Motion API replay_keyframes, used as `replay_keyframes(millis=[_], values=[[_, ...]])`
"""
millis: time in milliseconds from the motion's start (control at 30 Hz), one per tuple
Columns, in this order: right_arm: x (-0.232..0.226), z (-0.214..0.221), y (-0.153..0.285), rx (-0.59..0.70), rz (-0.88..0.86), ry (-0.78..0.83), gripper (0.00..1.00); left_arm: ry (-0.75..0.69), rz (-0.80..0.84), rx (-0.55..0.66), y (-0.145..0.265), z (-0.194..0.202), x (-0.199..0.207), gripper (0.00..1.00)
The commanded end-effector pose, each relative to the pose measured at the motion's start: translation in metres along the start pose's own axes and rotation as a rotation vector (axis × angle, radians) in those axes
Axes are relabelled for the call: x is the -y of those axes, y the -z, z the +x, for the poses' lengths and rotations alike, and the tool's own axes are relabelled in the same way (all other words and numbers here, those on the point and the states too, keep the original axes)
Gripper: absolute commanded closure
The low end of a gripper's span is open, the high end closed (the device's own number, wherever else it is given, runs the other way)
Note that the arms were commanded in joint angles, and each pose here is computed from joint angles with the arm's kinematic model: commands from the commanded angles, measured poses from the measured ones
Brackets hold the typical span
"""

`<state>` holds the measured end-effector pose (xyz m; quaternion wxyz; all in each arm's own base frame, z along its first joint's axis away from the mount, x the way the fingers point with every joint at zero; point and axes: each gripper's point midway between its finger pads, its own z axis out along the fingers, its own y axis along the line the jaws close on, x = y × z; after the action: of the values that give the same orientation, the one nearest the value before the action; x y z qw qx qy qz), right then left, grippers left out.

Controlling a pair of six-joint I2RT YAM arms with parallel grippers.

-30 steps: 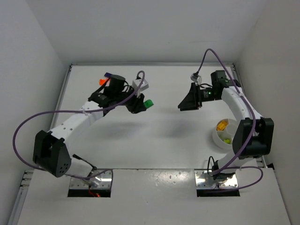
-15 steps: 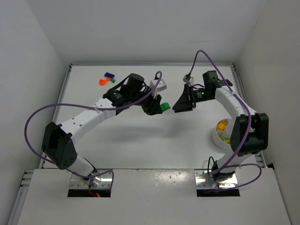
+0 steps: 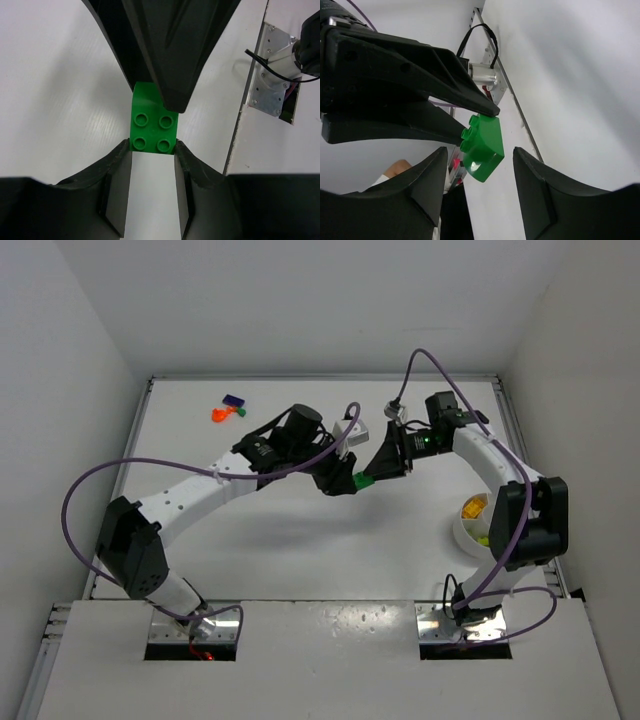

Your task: Sort the legos into containers by color

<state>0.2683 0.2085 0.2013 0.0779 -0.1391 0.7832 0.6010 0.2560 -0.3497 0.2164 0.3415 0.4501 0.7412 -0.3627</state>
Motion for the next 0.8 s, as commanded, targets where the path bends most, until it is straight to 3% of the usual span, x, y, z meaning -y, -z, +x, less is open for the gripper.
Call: replay_keyframes(millis=[0, 200, 433, 600, 733, 767], values=[[-0.005, 0.001, -0.006, -0.004, -0.024, 0.039, 0.45, -0.03, 0.017, 0.049, 0.0, -0.022, 0.008, 0.9], [-0.003, 0.005, -0.009, -0.009, -0.027, 0.018, 0.61, -0.053, 0.006, 0.051, -0.002, -0.025, 0.012, 0.9], [-0.007, 0.003, -0.008, -0.007, -0.038, 0.029, 0.87, -0.066, -0.005, 0.049, -0.005, -0.027, 0.011, 0.9], [-0.013, 0.006, -0.004, 0.007, -0.036, 0.046, 0.98, -0.061, -0.046, 0.038, -0.005, -0.022, 0.003, 0.81], [-0.008, 0.009, 0.001, 0.019, 0.021, 0.071, 1.0, -0.069, -0.076, 0.046, 0.001, -0.024, -0.002, 0.63], [-0.01, 0.007, 0.005, 0.03, 0.039, 0.095, 1.0, -0.065, -0.075, 0.038, 0.0, -0.02, -0.003, 0.53]])
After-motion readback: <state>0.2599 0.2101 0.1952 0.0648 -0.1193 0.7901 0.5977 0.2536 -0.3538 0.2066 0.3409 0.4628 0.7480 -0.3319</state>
